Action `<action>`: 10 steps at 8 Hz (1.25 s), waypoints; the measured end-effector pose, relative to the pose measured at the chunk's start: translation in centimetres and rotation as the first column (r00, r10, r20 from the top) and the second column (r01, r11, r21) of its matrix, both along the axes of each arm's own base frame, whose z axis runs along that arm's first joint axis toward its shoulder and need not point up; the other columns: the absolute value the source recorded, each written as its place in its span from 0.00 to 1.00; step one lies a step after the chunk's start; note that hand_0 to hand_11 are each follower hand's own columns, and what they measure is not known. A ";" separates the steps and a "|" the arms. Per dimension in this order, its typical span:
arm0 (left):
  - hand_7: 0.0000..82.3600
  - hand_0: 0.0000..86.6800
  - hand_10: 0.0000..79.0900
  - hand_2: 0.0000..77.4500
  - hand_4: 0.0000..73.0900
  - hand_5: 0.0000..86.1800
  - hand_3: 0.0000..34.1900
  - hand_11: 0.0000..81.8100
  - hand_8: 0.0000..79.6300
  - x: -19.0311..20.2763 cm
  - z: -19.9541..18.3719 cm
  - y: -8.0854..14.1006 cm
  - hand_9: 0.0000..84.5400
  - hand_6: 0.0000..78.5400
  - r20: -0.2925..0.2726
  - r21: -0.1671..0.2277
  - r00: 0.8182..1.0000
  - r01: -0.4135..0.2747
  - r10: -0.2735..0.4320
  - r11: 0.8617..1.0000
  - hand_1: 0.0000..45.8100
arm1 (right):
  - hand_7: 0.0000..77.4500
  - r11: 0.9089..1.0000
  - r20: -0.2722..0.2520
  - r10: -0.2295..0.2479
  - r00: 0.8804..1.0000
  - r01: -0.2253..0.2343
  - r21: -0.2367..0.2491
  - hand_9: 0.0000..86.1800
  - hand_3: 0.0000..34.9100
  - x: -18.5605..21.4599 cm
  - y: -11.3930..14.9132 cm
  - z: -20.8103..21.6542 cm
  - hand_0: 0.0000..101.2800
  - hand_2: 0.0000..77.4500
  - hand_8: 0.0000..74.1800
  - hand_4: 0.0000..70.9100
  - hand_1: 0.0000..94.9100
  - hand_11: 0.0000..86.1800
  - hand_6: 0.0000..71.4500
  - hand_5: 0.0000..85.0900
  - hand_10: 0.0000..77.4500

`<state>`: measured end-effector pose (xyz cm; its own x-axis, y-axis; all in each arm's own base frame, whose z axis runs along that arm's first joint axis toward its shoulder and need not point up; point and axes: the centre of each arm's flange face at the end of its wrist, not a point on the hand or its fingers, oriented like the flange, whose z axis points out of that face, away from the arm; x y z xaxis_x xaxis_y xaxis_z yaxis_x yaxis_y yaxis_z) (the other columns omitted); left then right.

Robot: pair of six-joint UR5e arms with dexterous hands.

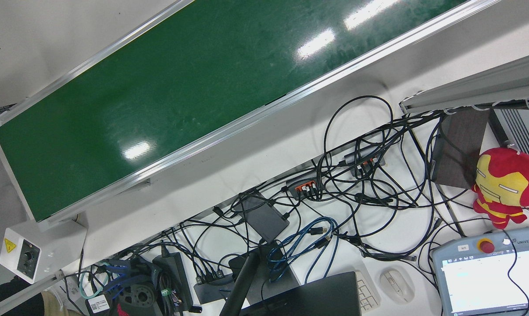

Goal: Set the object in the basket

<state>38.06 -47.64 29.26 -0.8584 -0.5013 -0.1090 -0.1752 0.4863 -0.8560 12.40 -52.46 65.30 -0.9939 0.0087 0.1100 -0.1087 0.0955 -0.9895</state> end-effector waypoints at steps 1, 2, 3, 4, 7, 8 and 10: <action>0.60 0.76 0.79 0.61 0.55 0.69 0.00 0.79 0.82 2.1 -0.3 2.1 0.78 0.52 -0.005 0.005 0.999 -0.050 0.050 0.999 0.10 | 0.01 1.000 0.000 -0.001 1.000 0.001 0.000 0.00 0.01 0.0 0.0 0.0 0.00 0.00 0.00 0.00 0.00 0.00 0.00 0.00 0.00; 0.60 0.75 0.79 0.61 0.55 0.69 0.00 0.79 0.82 4.4 -0.6 4.4 0.81 0.52 -0.006 0.013 0.995 -0.103 0.103 0.995 0.10 | 0.01 1.000 0.000 -0.001 1.000 0.001 0.000 0.00 0.01 0.0 0.0 0.0 0.00 0.01 0.00 0.00 0.00 0.00 0.00 0.00 0.00; 0.60 0.75 0.79 0.62 0.55 0.69 0.00 0.79 0.82 6.3 -1.2 7.0 0.81 0.51 -0.001 0.036 0.989 -0.145 0.145 0.989 0.10 | 0.01 1.000 0.000 -0.001 1.000 0.001 0.001 0.00 0.01 0.0 0.0 0.0 0.00 0.01 0.00 0.00 0.00 0.00 0.00 0.00 0.00; 0.58 0.75 0.79 0.62 0.55 0.69 0.00 0.79 0.82 7.8 -1.9 9.4 0.81 0.50 0.004 0.058 0.984 -0.178 0.178 0.982 0.10 | 0.01 1.000 0.000 0.000 1.000 0.000 0.001 0.00 0.01 0.0 0.0 0.0 0.00 0.01 0.00 0.00 0.00 0.00 0.00 0.00 0.00; 0.54 0.75 0.79 0.62 0.55 0.69 0.00 0.79 0.82 11.6 -3.0 16.0 0.81 0.47 0.009 0.114 0.962 -0.271 0.272 0.956 0.10 | 0.01 1.000 0.000 0.000 1.000 0.000 0.000 0.00 0.01 0.0 0.0 0.0 0.00 0.01 0.00 0.00 0.00 0.00 0.00 0.00 0.00; 0.48 0.75 0.79 0.62 0.55 0.69 0.00 0.79 0.75 12.2 -3.2 17.1 0.83 0.42 -0.004 0.131 0.957 -0.287 0.290 0.949 0.10 | 0.01 1.000 0.000 -0.001 1.000 0.001 0.001 0.00 0.01 0.0 0.0 0.0 0.00 0.01 0.00 0.00 0.00 0.00 0.00 0.00 0.00; 0.29 0.75 0.74 0.63 0.55 0.69 0.00 0.80 0.40 9.8 -1.2 18.8 0.52 0.17 0.004 0.140 0.951 -0.308 0.311 0.941 0.11 | 0.01 1.000 0.000 0.000 1.000 0.000 0.000 0.00 0.01 0.0 0.0 0.0 0.00 0.01 0.00 0.00 0.00 0.00 0.00 0.00 0.00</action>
